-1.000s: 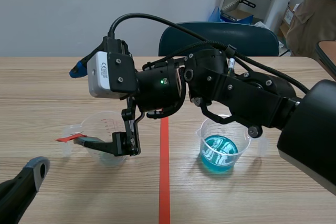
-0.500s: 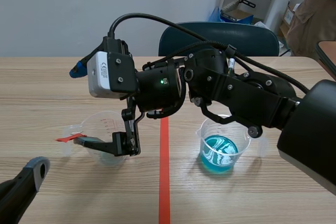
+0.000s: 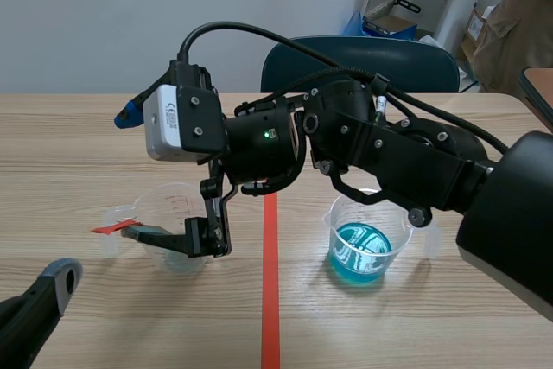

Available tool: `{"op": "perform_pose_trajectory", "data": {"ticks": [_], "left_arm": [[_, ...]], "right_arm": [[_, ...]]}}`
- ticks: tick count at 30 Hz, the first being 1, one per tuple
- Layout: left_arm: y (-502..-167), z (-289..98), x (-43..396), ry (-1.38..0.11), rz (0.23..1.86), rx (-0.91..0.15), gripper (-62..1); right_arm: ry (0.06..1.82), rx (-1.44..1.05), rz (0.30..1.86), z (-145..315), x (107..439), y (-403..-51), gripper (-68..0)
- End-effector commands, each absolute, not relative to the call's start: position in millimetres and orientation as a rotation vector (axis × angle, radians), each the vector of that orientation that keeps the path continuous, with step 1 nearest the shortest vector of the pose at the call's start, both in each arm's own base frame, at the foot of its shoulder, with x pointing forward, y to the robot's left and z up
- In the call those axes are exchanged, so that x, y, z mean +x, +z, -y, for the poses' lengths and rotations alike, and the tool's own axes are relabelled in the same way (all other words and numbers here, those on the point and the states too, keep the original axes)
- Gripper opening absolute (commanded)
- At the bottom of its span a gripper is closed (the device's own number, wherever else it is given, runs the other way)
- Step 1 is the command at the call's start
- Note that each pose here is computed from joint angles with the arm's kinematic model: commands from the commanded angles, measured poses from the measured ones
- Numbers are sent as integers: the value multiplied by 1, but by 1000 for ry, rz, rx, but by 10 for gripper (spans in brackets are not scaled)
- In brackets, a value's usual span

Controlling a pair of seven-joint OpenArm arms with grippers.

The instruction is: Do the redox reaction experiment

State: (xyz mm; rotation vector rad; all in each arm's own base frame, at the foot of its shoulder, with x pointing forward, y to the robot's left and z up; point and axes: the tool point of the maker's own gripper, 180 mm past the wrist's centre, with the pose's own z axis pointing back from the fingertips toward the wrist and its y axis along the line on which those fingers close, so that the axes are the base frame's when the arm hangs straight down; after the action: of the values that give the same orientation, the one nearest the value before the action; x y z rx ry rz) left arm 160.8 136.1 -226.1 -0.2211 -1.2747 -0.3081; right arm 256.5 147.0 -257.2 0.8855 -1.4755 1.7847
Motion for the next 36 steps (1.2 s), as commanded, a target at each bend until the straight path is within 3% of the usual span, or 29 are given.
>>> {"op": "perform_pose_trajectory", "data": {"ticks": [1, 36], "left_arm": [[-218, -132, 163, -301, 1305, -235, 14], [-218, -132, 163, -301, 1305, -235, 14]], "right_arm": [[1779, 903, 1515, -149, 257, -246, 4], [1747, 896, 1500, -136, 262, -250, 4]]}}
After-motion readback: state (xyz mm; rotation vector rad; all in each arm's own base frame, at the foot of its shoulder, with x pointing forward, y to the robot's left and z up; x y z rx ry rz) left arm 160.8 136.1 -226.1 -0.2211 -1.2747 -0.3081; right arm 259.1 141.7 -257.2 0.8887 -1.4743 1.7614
